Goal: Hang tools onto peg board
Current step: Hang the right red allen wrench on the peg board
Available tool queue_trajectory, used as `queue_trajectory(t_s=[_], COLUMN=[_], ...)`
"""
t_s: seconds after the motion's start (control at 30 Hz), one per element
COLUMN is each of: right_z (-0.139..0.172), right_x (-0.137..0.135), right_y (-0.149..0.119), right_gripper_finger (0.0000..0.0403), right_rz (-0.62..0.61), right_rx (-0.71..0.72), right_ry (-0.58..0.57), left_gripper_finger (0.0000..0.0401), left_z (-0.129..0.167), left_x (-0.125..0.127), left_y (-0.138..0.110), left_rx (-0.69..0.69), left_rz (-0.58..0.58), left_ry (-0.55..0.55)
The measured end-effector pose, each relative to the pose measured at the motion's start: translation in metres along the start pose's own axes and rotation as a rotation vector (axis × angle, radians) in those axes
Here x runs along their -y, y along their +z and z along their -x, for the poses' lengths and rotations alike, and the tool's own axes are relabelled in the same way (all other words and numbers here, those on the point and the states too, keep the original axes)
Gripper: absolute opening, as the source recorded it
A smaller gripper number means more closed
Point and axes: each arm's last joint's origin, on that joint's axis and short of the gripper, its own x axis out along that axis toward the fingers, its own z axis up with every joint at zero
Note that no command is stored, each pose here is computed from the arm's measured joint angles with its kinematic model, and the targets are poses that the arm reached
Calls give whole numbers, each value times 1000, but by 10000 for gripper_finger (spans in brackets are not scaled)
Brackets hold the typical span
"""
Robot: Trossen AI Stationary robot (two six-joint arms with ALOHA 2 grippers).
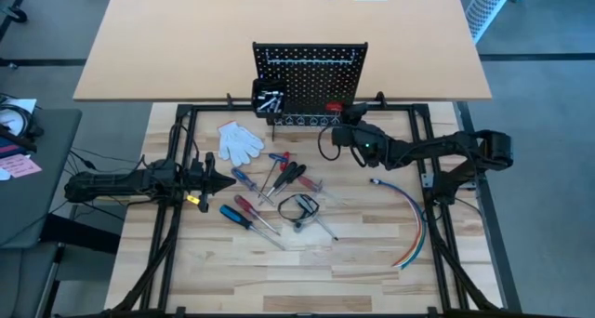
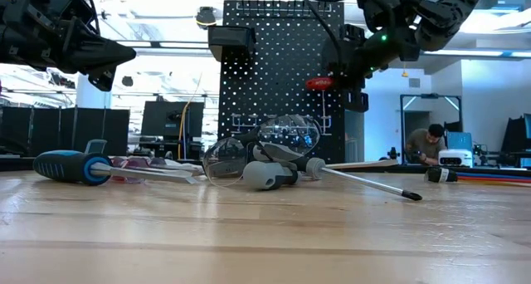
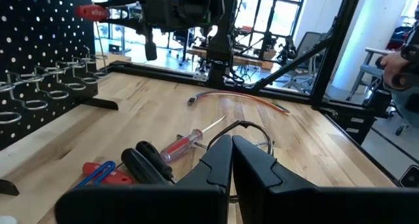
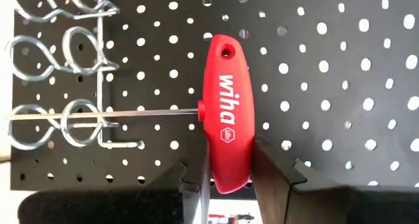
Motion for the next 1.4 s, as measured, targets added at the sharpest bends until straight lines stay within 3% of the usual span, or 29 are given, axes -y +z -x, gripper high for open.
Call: queue_trajectory(t_s=[0.2, 1.07, 1.4], right_z=[0, -9, 0], right_x=[0, 8, -13], right_y=[1, -5, -23], right_gripper_finger=[83, 83, 83], right_rz=[77, 66, 65], right_rx=[16, 42, 44], right_ry=[2, -39, -70], left_gripper_finger=[8, 9, 9], left_z=[0, 0, 0], left_x=[0, 0, 0], left_y=[0, 0, 0], left_rx=[0, 1, 2], left_rz=[0, -5, -6], left_ry=[0, 0, -1])
